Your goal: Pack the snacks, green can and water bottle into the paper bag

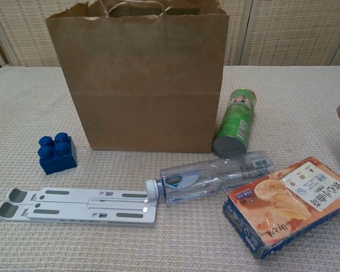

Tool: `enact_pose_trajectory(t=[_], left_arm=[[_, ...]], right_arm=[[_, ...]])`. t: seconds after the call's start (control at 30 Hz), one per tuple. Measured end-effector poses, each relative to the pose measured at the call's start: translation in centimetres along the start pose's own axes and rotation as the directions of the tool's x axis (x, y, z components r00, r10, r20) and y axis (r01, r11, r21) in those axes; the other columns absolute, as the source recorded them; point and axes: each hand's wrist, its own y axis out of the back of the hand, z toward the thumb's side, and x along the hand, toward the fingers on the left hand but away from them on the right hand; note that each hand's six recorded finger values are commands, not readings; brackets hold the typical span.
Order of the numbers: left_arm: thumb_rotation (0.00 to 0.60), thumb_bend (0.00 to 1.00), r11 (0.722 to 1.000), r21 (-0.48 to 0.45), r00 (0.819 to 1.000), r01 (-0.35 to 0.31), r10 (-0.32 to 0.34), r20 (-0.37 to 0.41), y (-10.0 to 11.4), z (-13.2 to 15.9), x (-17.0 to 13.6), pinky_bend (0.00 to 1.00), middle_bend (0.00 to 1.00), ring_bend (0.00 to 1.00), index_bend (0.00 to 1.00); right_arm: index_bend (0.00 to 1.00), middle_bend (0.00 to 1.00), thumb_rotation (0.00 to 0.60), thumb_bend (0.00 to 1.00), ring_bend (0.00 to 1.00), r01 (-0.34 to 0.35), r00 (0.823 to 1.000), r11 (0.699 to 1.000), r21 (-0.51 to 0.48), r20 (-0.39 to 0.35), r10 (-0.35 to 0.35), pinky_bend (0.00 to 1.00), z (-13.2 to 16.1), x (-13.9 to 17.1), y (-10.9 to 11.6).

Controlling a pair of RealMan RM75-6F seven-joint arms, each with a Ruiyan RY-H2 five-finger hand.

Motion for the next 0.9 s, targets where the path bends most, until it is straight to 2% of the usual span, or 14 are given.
enact_pose_trajectory(t=[0.07,0.17,0.27,0.37,0.4,0.5,0.6,0.7,0.8,0.9], left_arm=[[0.6,0.36,1.0,0.0,1.0,0.0,0.0,0.0,0.0,0.0,0.0,0.0,0.0,0.0,0.0],[0.6,0.36,1.0,-0.001,1.0,0.0,0.0,0.0,0.0,0.0,0.0,0.0,0.0,0.0,0.0],[0.6,0.36,1.0,-0.001,1.0,0.0,0.0,0.0,0.0,0.0,0.0,0.0,0.0,0.0,0.0],[0.6,0.36,1.0,-0.001,1.0,0.0,0.0,0.0,0.0,0.0,0.0,0.0,0.0,0.0,0.0],[0.6,0.36,1.0,-0.002,1.0,0.0,0.0,0.0,0.0,0.0,0.0,0.0,0.0,0.0,0.0],[0.6,0.36,1.0,-0.003,1.0,0.001,-0.001,0.0,0.0,0.0,0.0,0.0,0.0,0.0,0.0],[0.6,0.36,1.0,-0.005,1.0,0.001,-0.001,0.002,0.0,0.0,0.0,0.0,0.0,0.0,0.0],[0.6,0.36,1.0,-0.007,1.0,0.001,-0.001,0.002,0.0,-0.1,0.0,0.0,0.0,0.0,0.0],[0.6,0.36,1.0,-0.01,1.0,0.001,-0.001,0.003,0.0,-0.1,0.0,0.0,0.0,0.0,0.0],[0.6,0.36,1.0,-0.012,1.0,0.001,-0.001,0.004,0.0,-0.1,0.0,0.0,0.0,0.0,0.0]], right_arm=[[0.74,0.6,0.6,0.4,0.63,0.059,0.998,0.997,-0.048,0.005,-0.058,0.72,-0.1,-0.1,2.5],[0.74,0.6,0.6,0.4,0.63,0.17,0.985,0.977,-0.127,0.006,-0.17,0.72,0.3,-0.2,7.1],[0.74,0.6,0.6,0.4,0.63,0.283,0.957,0.934,-0.218,-0.005,-0.291,0.72,1.4,0.0,12.1],[0.74,0.6,0.6,0.4,0.63,0.378,0.913,0.872,-0.311,-0.033,-0.407,0.72,3.3,0.9,17.0],[0.74,0.6,0.6,0.4,0.63,0.408,0.892,0.846,-0.343,-0.049,-0.45,0.72,4.3,1.4,18.9],[0.74,0.6,0.6,0.4,0.63,0.463,0.839,0.799,-0.384,-0.101,-0.534,0.72,6.9,2.5,22.6],[0.74,0.6,0.6,0.4,0.63,0.478,0.807,0.786,-0.392,-0.158,-0.57,0.72,9.8,3.4,24.8],[0.74,0.6,0.6,0.4,0.63,0.467,0.79,0.791,-0.395,-0.215,-0.574,0.72,12.9,3.9,25.8],[0.74,0.6,0.6,0.4,0.63,0.439,0.785,0.809,-0.391,-0.272,-0.557,0.72,16.2,4.1,25.7],[0.74,0.6,0.6,0.4,0.63,0.411,0.791,0.836,-0.363,-0.314,-0.525,0.72,19.1,3.9,24.9]])
